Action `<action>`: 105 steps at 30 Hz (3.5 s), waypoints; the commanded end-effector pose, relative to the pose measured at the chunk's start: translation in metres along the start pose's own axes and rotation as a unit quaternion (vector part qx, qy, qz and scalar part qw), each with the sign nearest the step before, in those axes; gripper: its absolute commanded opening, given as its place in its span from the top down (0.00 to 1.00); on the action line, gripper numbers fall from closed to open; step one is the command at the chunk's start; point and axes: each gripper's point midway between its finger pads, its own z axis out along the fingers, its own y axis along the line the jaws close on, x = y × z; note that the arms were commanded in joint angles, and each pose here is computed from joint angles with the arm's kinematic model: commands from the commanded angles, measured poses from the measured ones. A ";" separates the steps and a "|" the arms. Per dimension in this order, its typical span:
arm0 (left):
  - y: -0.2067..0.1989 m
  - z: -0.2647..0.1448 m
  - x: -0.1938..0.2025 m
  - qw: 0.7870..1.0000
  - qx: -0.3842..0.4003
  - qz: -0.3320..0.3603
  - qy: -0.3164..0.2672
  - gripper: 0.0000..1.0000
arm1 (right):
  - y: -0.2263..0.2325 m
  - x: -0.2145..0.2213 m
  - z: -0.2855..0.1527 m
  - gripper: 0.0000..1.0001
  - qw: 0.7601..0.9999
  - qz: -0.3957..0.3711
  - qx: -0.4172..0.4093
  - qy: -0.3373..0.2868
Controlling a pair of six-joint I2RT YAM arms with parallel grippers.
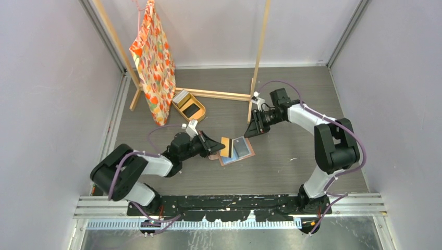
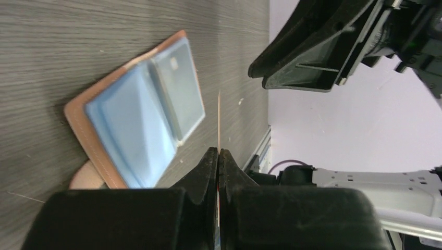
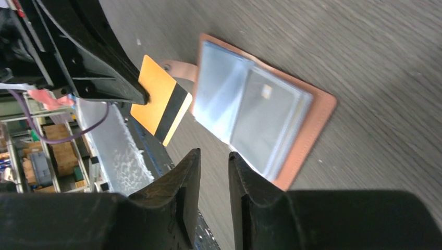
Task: Put the credit cards into the card holder
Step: Pick up the credit card from the storage box, then insert the credit card into the card holder.
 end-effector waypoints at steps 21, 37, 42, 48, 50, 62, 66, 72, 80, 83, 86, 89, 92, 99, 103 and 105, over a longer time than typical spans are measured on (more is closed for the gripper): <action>0.042 0.030 0.003 0.998 0.022 -0.053 -0.028 0.99 | -0.047 0.039 0.018 0.70 0.983 -0.020 0.100 0.154; 0.057 0.033 0.008 0.997 0.002 -0.069 -0.029 0.99 | -0.055 0.046 0.020 0.73 0.977 -0.019 0.118 0.178; 0.064 0.031 0.007 0.996 -0.011 -0.078 -0.038 1.00 | -0.055 0.048 0.021 0.73 0.975 -0.018 0.119 0.185; 0.063 0.031 0.008 0.996 -0.011 -0.085 -0.039 0.99 | -0.054 0.049 0.023 0.74 0.975 -0.020 0.119 0.188; 0.062 0.032 0.010 0.996 -0.010 -0.086 -0.036 0.99 | -0.054 0.049 0.024 0.74 0.975 -0.021 0.120 0.188; 0.061 0.039 0.014 0.996 -0.008 -0.086 -0.027 0.99 | -0.054 0.051 0.025 0.74 0.974 -0.022 0.120 0.193; 0.062 0.040 0.013 0.996 -0.010 -0.087 -0.033 0.99 | -0.055 0.052 0.026 0.74 0.973 -0.021 0.121 0.196; 0.063 0.042 0.011 0.995 -0.011 -0.089 -0.037 0.99 | -0.055 0.053 0.027 0.75 0.972 -0.021 0.120 0.201; 0.064 0.049 0.010 0.995 -0.015 -0.090 -0.041 1.00 | -0.053 0.053 0.028 0.77 0.972 -0.022 0.118 0.201; 0.061 0.052 0.010 0.995 -0.015 -0.087 -0.041 1.00 | -0.052 0.054 0.029 0.77 0.972 -0.021 0.116 0.203; 0.061 0.054 0.010 0.995 -0.018 -0.083 -0.042 0.99 | -0.052 0.053 0.029 0.77 0.972 -0.023 0.116 0.202; 0.062 0.054 0.012 0.996 -0.021 -0.080 -0.042 1.00 | -0.051 0.053 0.028 0.77 0.972 -0.022 0.115 0.202; 0.063 0.054 0.014 0.995 -0.022 -0.083 -0.039 0.99 | -0.050 0.053 0.028 0.77 0.973 -0.022 0.114 0.201; 0.058 0.044 0.021 0.993 -0.030 -0.107 -0.031 0.99 | -0.050 0.052 0.028 0.77 0.973 -0.023 0.115 0.200; 0.053 0.041 0.023 0.993 -0.034 -0.111 -0.026 0.99 | -0.049 0.052 0.028 0.77 0.973 -0.025 0.114 0.199; 0.052 0.040 0.023 0.993 -0.034 -0.112 -0.025 0.99 | -0.049 0.052 0.028 0.77 0.973 -0.025 0.115 0.200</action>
